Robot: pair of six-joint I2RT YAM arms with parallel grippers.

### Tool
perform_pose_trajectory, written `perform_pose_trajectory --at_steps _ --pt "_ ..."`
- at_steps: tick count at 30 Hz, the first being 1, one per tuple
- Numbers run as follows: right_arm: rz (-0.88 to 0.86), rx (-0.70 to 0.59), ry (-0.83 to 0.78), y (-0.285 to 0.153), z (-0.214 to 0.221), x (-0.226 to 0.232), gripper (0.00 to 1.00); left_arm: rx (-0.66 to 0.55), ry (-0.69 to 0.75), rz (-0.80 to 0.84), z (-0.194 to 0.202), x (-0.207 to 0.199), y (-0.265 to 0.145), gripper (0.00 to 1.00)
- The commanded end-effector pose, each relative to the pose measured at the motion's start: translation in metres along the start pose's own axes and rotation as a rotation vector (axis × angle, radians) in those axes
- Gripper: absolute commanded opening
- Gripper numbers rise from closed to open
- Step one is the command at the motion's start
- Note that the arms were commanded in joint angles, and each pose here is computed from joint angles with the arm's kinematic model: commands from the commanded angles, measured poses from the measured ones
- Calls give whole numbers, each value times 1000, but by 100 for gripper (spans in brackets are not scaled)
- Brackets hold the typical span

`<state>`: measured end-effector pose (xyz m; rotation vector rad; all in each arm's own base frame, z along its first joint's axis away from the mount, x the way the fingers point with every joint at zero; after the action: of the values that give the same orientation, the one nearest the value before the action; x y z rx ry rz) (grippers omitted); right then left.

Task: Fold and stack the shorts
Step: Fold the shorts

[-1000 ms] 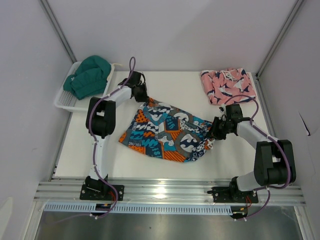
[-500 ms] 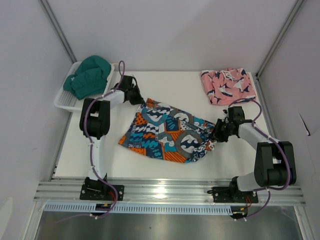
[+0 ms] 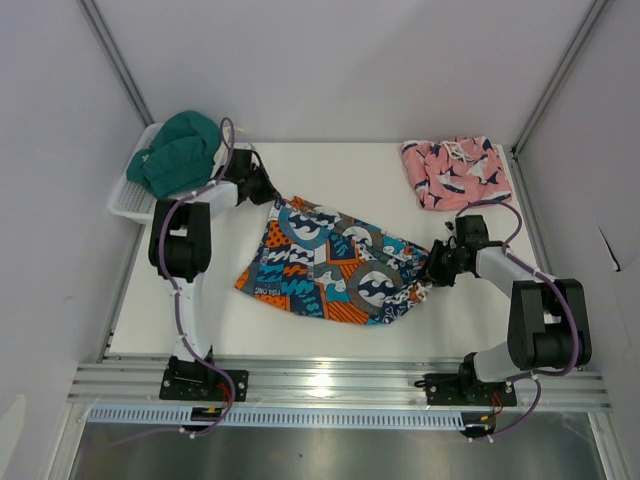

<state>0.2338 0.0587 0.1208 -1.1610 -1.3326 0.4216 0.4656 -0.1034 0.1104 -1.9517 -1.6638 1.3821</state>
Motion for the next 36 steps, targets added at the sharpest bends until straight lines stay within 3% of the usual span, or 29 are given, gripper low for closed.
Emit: perform_pose_trajectory --at_steps 1,7,11,12,13,14,15,18,23,25,26,29,30,31,36 --pt "-23 8 -12 2 -1 0 0 -144 30 119 -33 -29 -32 0" --pt "-14 17 -27 4 4 -2 0 -188 40 203 -48 -44 -42 0" --pt "-15 18 -26 5 6 -2 0 -196 22 234 -46 -46 -34 6" --pt "-16 16 -22 5 5 -2 0 -188 16 231 -44 -45 -32 14" --pt "-12 16 -20 5 5 -2 0 -175 9 223 -42 -42 -26 43" --pt "-13 10 -16 5 4 -2 0 -171 5 214 -43 -42 -25 53" --pt "-18 2 -11 5 4 -1 0 -167 3 208 -42 -41 -26 72" --pt "-18 -13 -5 4 0 2 0 -193 12 190 -45 -44 -37 99" --pt "33 -38 -19 -4 -24 13 0 -256 45 137 -47 -55 -98 99" --pt "57 -26 -23 -4 -31 16 0 -231 51 121 -26 -53 -112 99" --pt "52 -31 -32 -10 -39 24 0 -289 69 144 -27 -67 -140 99" --pt "28 -46 -33 -23 -50 39 0 -228 97 131 35 -67 -148 99" --pt "19 -50 -35 -27 -52 43 0 -295 109 147 38 -77 -170 99" --pt "17 -55 -41 -30 -53 47 0 -246 121 155 74 -77 -165 99" --pt "17 -50 -60 -42 -61 61 2 -309 66 282 135 -102 -189 99"
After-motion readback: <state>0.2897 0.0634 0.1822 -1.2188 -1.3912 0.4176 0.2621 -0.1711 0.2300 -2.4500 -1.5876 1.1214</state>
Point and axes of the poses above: each gripper's point midway between its finger pads, its own y axis out along the fingers, its own x axis along the line the jaws close on, z = x × y, the point moved 10 cm from there along -y, back along the fingers, and after that the axes turned 4 degrees about y, right-handed, at the moved point
